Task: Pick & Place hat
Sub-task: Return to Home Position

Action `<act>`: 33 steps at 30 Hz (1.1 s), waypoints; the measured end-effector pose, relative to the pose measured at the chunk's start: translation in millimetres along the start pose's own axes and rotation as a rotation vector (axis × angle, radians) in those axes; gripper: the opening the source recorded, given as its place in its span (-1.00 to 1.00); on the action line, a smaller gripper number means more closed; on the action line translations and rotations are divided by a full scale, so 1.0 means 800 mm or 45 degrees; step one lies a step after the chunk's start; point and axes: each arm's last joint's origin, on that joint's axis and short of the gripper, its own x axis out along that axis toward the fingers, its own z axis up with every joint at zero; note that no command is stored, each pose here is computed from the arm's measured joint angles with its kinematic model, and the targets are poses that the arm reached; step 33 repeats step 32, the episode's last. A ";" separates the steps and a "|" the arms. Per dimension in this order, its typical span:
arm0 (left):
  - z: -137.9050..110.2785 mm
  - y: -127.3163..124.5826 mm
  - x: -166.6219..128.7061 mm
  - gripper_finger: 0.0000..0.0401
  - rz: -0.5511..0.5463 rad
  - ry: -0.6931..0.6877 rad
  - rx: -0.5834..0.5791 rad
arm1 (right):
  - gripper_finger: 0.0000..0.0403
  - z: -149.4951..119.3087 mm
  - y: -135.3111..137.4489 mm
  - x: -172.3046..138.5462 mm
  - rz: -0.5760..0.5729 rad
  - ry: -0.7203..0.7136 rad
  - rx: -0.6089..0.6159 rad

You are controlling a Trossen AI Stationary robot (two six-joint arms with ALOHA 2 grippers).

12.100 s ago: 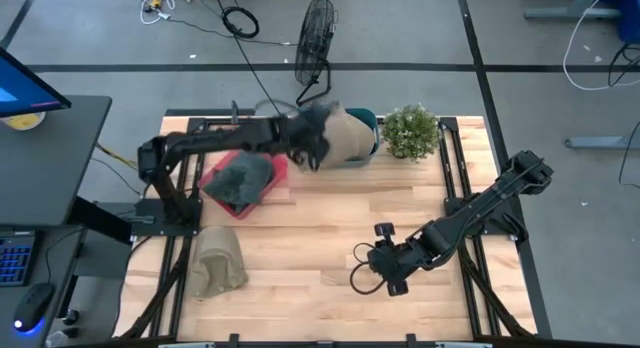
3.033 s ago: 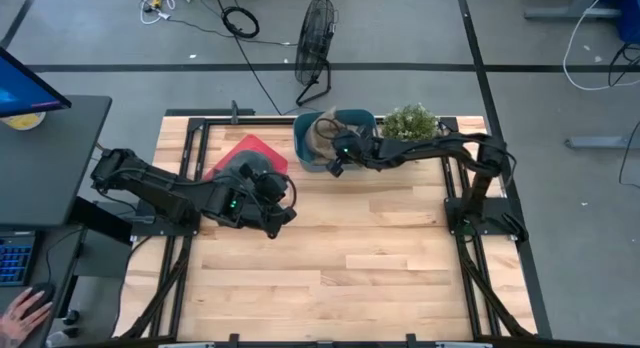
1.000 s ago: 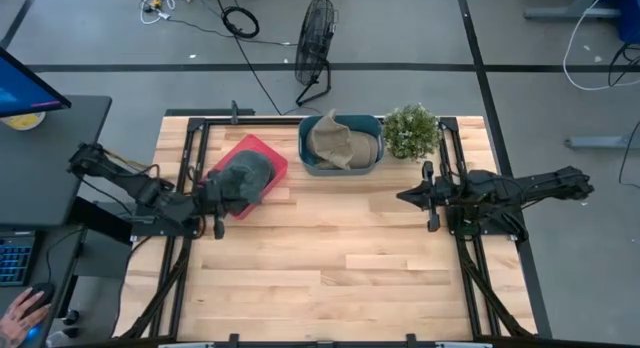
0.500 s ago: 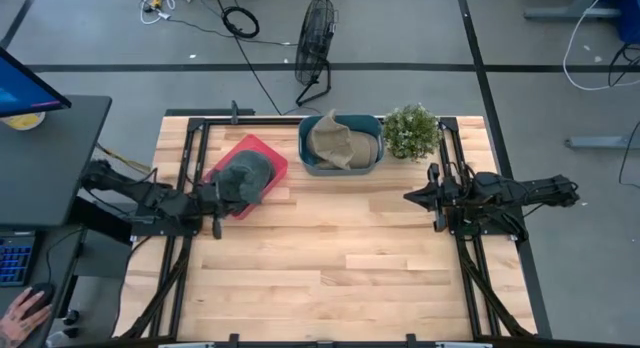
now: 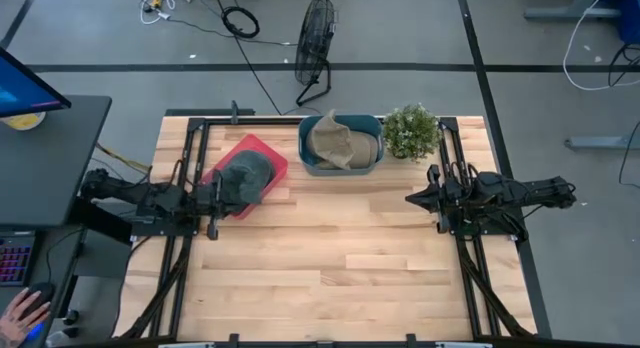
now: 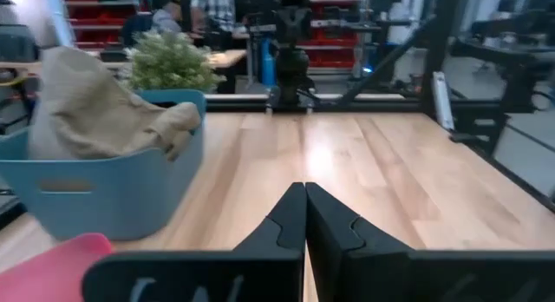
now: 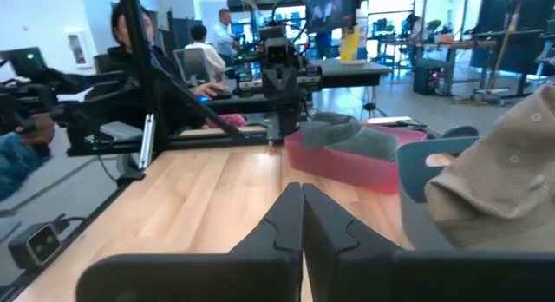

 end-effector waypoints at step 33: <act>-0.004 -0.003 0.003 -0.92 -0.158 -0.027 0.099 | -0.98 -0.041 0.004 0.012 0.162 -0.026 0.042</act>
